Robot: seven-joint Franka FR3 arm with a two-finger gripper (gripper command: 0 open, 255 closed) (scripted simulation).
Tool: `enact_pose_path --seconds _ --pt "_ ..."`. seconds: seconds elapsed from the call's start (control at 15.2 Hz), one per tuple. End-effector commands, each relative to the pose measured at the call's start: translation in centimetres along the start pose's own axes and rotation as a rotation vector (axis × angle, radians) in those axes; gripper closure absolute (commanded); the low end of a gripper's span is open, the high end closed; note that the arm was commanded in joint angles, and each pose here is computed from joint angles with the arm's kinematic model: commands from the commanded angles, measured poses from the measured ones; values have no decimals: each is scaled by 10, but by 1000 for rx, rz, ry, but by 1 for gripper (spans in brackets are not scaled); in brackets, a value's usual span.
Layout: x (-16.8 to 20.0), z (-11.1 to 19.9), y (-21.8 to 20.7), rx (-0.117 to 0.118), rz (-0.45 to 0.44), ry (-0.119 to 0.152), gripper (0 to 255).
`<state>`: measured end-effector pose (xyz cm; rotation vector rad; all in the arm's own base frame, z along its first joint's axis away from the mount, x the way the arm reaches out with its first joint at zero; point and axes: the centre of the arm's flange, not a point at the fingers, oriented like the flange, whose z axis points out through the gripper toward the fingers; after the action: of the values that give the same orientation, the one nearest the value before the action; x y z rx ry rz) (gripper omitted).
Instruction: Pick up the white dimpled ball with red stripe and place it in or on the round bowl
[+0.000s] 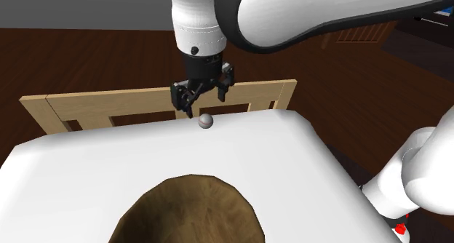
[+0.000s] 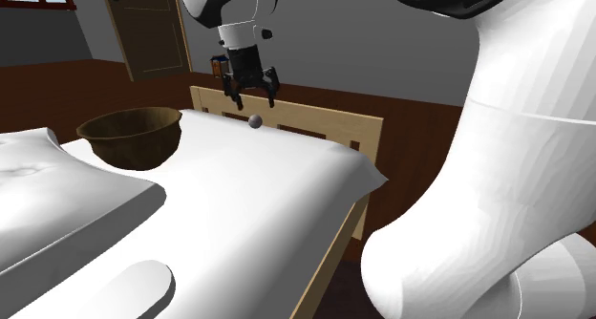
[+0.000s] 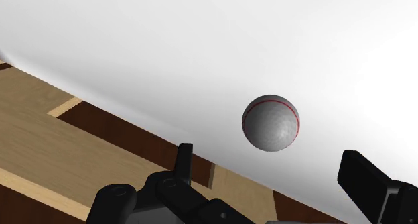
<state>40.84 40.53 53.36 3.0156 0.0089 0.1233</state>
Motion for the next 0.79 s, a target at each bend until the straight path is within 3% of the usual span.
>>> enact_pose_path --seconds 0.0,0.4,0.73 --pt "1 5 -11 -1 0 0 0" --pt "1 37 -11 -1 0 0 0" --pt "1 40 -11 -1 0 0 0"
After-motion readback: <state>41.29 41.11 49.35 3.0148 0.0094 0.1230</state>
